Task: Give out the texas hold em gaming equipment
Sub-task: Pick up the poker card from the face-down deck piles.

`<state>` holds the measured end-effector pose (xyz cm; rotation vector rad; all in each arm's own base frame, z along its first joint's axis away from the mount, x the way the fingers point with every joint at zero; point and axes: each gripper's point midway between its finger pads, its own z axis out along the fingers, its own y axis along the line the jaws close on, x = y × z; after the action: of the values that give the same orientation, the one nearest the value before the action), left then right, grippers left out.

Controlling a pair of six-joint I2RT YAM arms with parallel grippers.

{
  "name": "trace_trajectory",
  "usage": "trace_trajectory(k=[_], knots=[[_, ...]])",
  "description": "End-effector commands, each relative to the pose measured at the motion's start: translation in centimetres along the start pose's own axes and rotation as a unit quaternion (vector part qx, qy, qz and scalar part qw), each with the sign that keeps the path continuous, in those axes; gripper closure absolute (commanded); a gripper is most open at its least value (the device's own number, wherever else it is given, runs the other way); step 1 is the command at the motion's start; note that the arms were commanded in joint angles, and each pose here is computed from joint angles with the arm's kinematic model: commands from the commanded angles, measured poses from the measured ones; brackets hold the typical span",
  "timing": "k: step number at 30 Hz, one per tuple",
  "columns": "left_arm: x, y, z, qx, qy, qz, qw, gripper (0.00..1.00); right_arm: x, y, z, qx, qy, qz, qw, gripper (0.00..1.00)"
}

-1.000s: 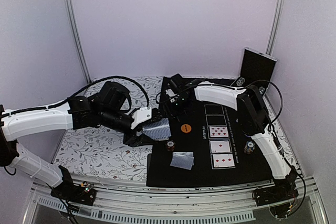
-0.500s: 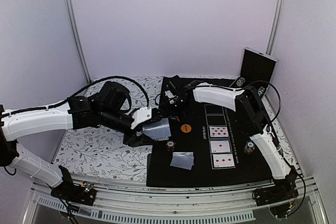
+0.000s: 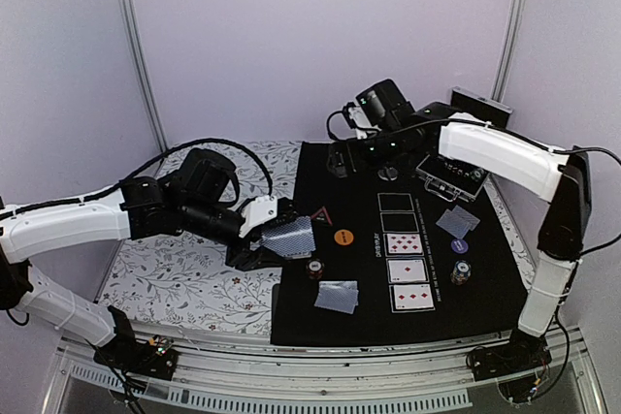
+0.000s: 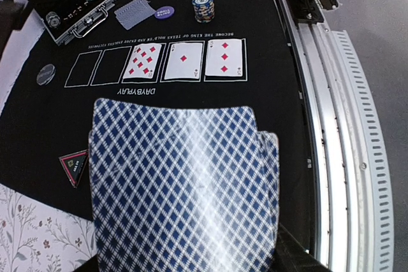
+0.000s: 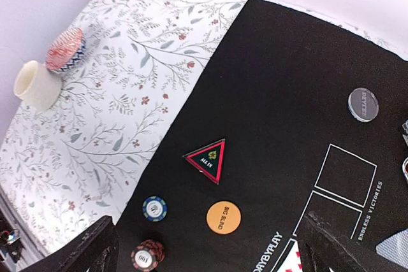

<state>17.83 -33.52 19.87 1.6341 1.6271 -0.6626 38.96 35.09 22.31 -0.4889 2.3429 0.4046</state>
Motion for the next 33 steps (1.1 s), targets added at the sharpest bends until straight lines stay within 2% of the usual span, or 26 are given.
trace_trajectory(k=[1, 4, 8, 11, 15, 21, 26, 33], knots=[[-1.8, -0.4, -0.7, 0.001, -0.024, 0.013, 1.000, 0.42, 1.9, 2.0, -4.4, -0.095, -0.025, 0.030, 0.995, 0.01], [-1.7, -0.3, -0.4, 0.002, -0.022, 0.013, 1.000, 0.42, 2.7, 6.5, -8.3, -0.244, -0.065, 0.005, 0.968, 0.01], [-1.5, -0.1, 0.0, 0.002, -0.017, 0.009, 1.000, 0.42, 3.8, 10.7, -10.5, -0.320, -0.098, -0.023, 0.942, 0.01], [-1.5, 0.1, -0.1, -0.005, -0.017, 0.010, 1.000, 0.42, 5.2, 13.6, -10.2, -0.370, -0.090, -0.040, 0.924, 0.01], [-1.9, 0.1, -0.4, -0.007, -0.023, 0.012, 1.000, 0.42, 6.8, 14.9, -8.1, -0.373, -0.068, -0.055, 0.924, 0.01], [-2.3, 0.1, -0.7, -0.007, -0.030, 0.009, 0.999, 0.43, 8.6, 16.0, -7.4, -0.401, -0.056, -0.065, 0.912, 0.00], [-2.5, 0.0, -0.8, -0.005, -0.033, 0.006, 0.999, 0.43, 10.2, 15.1, -5.5, -0.373, -0.027, -0.055, 0.926, 0.11], [-2.6, 0.4, -0.9, -0.017, -0.032, 0.005, 0.999, 0.45, 10.7, 14.3, -7.1, -0.373, -0.033, -0.043, 0.926, 0.27]])
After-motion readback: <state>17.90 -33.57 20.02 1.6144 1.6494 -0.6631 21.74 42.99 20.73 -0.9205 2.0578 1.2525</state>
